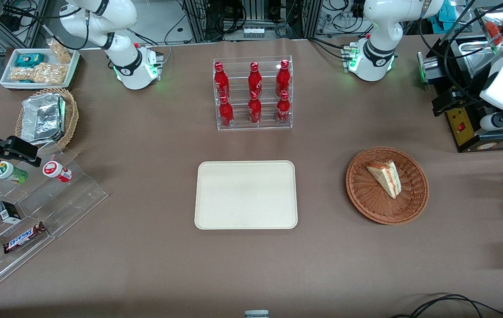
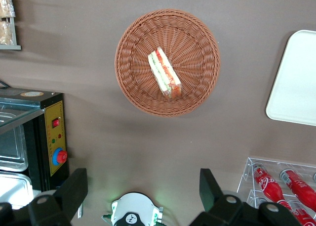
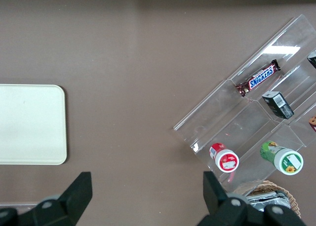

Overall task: Place sandwich from basket to tray
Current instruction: 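Move the left gripper over the sandwich in the wicker basket, then lower the left gripper and close it on the sandwich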

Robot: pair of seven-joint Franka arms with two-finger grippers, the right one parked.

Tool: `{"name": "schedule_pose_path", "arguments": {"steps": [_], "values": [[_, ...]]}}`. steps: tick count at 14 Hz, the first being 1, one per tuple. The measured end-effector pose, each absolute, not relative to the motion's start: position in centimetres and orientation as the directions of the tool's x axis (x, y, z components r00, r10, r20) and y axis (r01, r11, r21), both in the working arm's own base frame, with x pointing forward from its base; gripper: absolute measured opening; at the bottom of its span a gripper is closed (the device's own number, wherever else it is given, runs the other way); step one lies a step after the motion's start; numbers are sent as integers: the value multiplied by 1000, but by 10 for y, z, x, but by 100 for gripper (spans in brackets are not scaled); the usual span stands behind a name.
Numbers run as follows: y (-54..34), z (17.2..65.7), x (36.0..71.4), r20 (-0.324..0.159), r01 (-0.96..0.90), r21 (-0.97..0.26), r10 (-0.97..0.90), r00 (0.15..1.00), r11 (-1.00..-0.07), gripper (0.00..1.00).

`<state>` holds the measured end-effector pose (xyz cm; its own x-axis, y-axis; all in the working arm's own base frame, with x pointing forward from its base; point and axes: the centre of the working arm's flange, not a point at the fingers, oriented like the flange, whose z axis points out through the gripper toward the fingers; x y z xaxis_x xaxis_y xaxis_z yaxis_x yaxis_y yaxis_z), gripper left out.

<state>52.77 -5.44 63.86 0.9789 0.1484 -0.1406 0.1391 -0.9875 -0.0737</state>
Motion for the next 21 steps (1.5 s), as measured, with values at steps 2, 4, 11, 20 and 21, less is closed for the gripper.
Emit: {"name": "schedule_pose_path", "arguments": {"steps": [2, 4, 11, 20, 21], "values": [[-55, 638, 528, -141, 139, -74, 148, 979, -988, 100], [-55, 636, 528, -145, 138, -74, 148, 978, -988, 100], [-56, 570, 547, -277, 154, -81, 171, 946, -985, 100], [-76, 418, 561, -178, 495, -49, 495, 851, -868, 100], [-74, 402, 559, -171, 502, -46, 502, 848, -863, 100]]}}
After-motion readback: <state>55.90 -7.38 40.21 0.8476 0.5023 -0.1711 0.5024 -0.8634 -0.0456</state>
